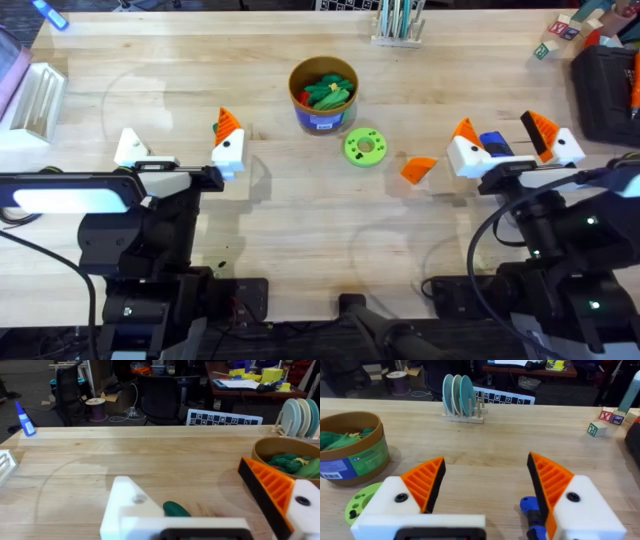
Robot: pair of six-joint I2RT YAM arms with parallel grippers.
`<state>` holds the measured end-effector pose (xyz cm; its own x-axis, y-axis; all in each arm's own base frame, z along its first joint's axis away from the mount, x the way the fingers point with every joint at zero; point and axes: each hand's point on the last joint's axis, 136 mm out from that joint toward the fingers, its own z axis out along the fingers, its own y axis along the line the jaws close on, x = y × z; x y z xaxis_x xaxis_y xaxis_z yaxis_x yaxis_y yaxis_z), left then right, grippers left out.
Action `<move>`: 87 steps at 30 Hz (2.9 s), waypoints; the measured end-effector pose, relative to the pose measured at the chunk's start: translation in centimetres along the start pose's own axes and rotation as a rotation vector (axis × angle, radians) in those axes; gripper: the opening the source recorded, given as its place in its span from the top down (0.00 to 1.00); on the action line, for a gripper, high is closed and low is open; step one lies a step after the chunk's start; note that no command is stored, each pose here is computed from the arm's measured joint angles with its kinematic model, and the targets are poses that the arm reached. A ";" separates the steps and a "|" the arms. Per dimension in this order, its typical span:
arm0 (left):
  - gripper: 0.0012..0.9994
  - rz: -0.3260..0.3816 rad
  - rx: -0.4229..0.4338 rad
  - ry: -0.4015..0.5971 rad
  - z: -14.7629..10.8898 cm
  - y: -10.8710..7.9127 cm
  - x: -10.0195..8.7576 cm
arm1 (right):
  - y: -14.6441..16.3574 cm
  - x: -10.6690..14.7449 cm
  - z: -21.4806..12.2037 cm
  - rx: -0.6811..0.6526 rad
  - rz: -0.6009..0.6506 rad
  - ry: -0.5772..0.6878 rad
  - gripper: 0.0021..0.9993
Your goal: Pick up the gripper from the table and insert it into the empty holder that is missing its gripper. Then pick up a screw, insert it into the mounting hole, and use the screwdriver to tighten it. Finally, clean up the table by picking up the vegetable and placing it into the bucket.
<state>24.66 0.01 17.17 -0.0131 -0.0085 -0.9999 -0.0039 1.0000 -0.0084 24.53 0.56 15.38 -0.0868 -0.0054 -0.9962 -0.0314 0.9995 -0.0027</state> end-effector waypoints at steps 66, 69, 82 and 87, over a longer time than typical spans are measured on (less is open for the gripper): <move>0.01 0.145 0.614 0.418 -2.9 -16.2 -9.0 | 0.4 -8.3 1.3 -0.022 0.043 0.380 0.01; 0.01 0.131 0.687 0.348 -3.6 -18.2 -10.6 | 0.4 -8.3 1.3 -0.023 0.043 0.380 0.01; 0.01 0.139 0.753 0.389 -4.9 -19.2 -9.7 | 0.4 -8.3 1.3 -0.022 0.043 0.380 0.01; 0.01 0.111 0.707 0.295 -3.8 -19.0 -11.3 | 0.4 -8.3 1.3 -0.022 0.043 0.380 0.01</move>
<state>21.07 -18.90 28.69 -0.2423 0.1907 -0.9513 0.6513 0.7587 -0.0138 26.57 1.01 23.55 -0.4512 0.0209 -0.8922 -0.0411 0.9982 0.0442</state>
